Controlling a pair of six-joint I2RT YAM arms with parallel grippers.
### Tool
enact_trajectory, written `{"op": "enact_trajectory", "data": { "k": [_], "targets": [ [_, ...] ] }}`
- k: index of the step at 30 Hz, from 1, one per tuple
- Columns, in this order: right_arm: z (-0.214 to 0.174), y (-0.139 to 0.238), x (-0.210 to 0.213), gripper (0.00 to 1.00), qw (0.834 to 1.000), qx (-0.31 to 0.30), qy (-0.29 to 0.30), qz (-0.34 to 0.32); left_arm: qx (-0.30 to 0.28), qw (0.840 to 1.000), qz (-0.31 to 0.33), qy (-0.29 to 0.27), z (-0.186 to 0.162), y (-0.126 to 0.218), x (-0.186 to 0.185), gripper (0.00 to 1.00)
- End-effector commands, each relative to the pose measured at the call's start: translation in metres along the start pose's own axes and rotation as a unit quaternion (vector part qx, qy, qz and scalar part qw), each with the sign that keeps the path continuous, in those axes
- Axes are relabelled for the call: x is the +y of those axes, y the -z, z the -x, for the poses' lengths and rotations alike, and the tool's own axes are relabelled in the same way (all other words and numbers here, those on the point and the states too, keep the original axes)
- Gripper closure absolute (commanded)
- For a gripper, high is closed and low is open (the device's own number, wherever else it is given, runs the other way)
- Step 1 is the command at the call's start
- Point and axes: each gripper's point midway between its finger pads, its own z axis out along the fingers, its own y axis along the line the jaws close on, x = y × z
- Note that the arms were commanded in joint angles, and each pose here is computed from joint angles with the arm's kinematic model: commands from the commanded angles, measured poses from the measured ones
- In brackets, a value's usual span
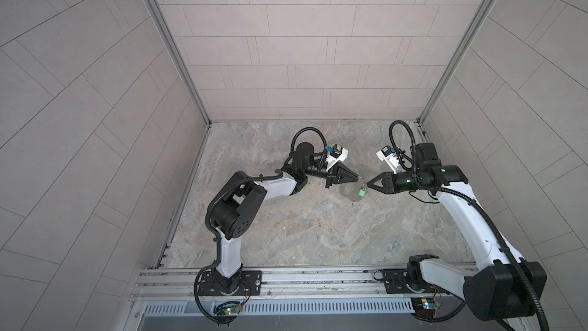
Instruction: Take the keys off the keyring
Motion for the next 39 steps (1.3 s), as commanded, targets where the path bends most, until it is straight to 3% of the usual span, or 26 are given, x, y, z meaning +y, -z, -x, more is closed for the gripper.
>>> {"op": "enact_trajectory", "data": {
  "k": [1, 7, 10, 13, 27, 32, 36, 39],
  "targets": [
    [0.005, 0.002, 0.003, 0.81, 1.000, -0.011, 0.001, 0.004, -0.012, 0.999, -0.018, -0.032, 0.015, -0.004, -0.005, 1.00],
    [-0.002, 0.000, 0.001, 0.83, 1.000, -0.002, -0.006, 0.006, -0.013, 0.999, -0.017, -0.033, 0.016, -0.004, -0.005, 1.00],
    [-0.006, -0.002, -0.002, 0.77, 1.000, 0.004, -0.007, 0.002, -0.013, 0.999, -0.018, -0.033, 0.016, -0.004, -0.005, 1.00],
    [-0.007, -0.003, -0.004, 0.77, 1.000, 0.004, -0.008, -0.002, -0.013, 0.999, -0.018, -0.033, 0.016, -0.004, -0.005, 1.00],
    [0.002, 0.003, 0.002, 0.93, 1.000, -0.016, -0.012, 0.000, -0.012, 0.999, -0.015, -0.033, 0.014, -0.004, -0.003, 1.00],
    [-0.002, 0.009, -0.001, 1.00, 0.998, -0.017, -0.046, -0.028, -0.011, 0.999, 0.002, -0.041, 0.012, -0.001, 0.003, 1.00],
    [-0.004, 0.014, 0.000, 1.00, 0.996, -0.023, -0.073, -0.046, -0.001, 0.998, 0.026, -0.053, 0.008, 0.003, 0.013, 1.00],
    [-0.005, 0.016, -0.002, 1.00, 0.992, -0.032, -0.100, -0.065, 0.017, 0.996, 0.057, -0.070, 0.003, 0.004, 0.020, 0.91]
  ]
}}
